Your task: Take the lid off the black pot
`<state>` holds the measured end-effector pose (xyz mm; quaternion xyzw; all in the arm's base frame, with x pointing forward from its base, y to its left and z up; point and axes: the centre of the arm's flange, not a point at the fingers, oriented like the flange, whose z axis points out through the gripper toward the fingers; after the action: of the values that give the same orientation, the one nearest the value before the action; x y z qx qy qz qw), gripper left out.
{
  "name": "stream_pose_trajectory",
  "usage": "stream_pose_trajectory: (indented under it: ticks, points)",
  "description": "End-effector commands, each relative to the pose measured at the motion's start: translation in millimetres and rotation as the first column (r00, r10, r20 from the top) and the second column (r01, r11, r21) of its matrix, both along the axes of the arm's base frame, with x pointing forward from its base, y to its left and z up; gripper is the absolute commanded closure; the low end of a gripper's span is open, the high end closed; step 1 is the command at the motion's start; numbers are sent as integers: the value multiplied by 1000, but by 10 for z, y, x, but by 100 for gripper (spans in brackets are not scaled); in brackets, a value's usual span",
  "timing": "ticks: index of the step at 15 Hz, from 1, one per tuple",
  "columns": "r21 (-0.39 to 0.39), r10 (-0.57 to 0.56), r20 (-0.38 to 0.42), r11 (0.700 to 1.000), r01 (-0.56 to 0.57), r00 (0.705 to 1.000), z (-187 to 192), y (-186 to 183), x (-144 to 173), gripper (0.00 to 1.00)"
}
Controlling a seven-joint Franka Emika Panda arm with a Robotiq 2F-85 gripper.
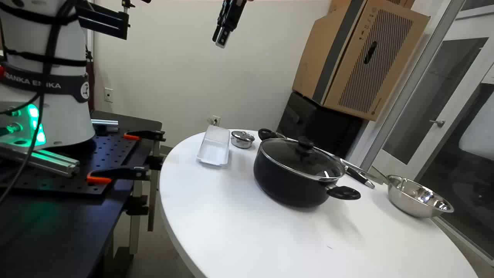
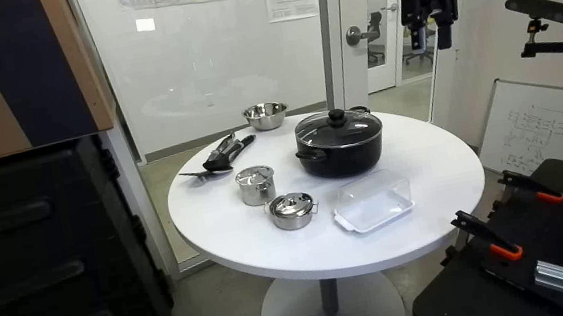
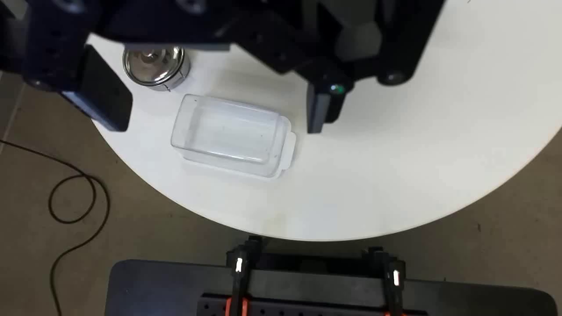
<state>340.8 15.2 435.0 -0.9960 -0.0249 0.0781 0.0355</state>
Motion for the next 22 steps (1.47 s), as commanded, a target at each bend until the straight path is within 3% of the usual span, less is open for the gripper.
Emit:
stream_pose_trajectory:
  ticks: [1, 5, 7, 9, 10, 17, 19, 22]
  points:
    - [0, 0, 0, 1000, 0, 1000, 0, 0, 0, 0]
    - [-54, -28, 72, 998, 32, 997, 8, -63, 467, 0]
    - [-34, -108, 126, 993, 113, 986, 64, -114, 767, 0]
    - [7, -193, 126, 981, 194, 973, 118, -165, 935, 0]
    - [-15, -123, 132, 992, 126, 984, 61, -152, 625, 0]
    - [-32, -120, 137, 992, 125, 983, -13, -161, 699, 0]
    - [-52, -123, 241, 989, 140, 963, -68, -193, 898, 0]
    - [-77, -97, 436, 987, 144, 895, -53, -295, 1361, 0]
